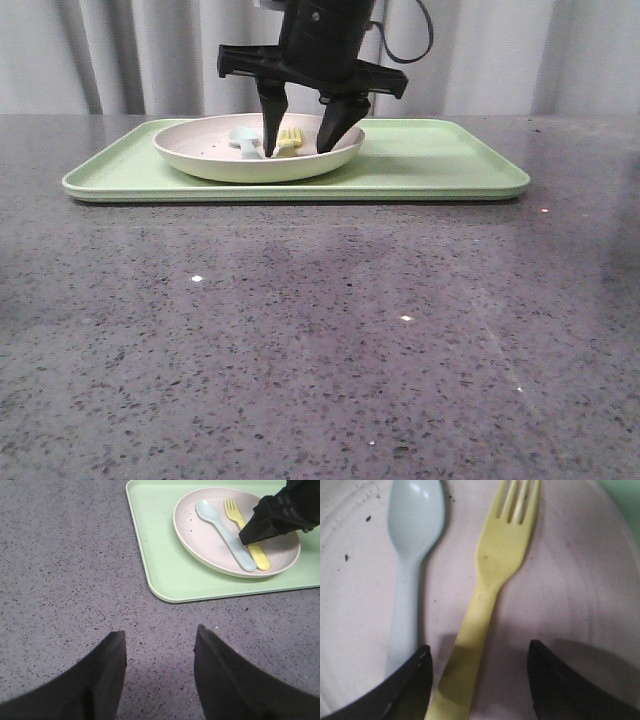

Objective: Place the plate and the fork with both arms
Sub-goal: 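Lower the right gripper over the yellow fork on the plate, then close the right gripper on the yellow fork handle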

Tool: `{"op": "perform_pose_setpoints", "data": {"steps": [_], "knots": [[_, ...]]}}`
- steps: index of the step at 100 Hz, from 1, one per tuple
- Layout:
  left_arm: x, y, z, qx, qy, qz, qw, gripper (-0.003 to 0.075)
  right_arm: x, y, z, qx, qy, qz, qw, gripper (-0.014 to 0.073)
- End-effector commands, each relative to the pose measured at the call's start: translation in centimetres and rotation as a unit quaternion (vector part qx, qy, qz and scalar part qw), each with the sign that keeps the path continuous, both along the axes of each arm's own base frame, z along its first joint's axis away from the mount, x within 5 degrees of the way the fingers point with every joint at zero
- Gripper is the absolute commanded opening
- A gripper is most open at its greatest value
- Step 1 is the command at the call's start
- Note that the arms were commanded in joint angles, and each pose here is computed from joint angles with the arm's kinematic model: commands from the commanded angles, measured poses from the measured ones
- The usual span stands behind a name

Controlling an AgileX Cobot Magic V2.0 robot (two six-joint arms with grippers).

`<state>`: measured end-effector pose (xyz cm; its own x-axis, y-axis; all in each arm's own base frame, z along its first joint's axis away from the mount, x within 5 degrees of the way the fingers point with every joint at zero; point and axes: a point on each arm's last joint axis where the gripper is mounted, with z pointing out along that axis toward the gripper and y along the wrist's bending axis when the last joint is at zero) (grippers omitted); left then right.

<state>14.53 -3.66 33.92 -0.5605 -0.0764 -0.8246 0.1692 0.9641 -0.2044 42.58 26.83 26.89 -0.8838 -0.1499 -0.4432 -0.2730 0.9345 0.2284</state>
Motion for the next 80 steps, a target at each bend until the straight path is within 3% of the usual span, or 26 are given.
{"op": "perform_pose_setpoints", "data": {"steps": [1, 15, 51, 71, 80], "knots": [[0.09, -0.11, 1.53, -0.022, -0.044, 0.004, 0.999, 0.0312, -0.62, -0.40, 4.05, 0.032, -0.046, -0.001, 0.998, 0.0435], [0.10, -0.11, 1.54, -0.022, -0.045, 0.004, 0.999, 0.0312, -0.62, -0.40, 4.05, 0.033, -0.046, -0.002, 0.998, 0.0422], [0.11, -0.12, 1.57, -0.023, -0.046, 0.004, 0.999, 0.0312, -0.46, -0.34, 3.39, 0.028, -0.037, -0.002, 0.999, 0.0127], [0.11, -0.12, 1.57, -0.023, -0.046, 0.004, 0.999, 0.0312, -0.48, -0.35, 3.43, 0.028, -0.037, -0.002, 0.999, 0.0001], [0.11, -0.12, 1.57, -0.023, -0.046, 0.004, 0.999, 0.0312, -0.55, -0.53, 3.75, 0.029, -0.038, -0.003, 0.999, -0.0017]]}}
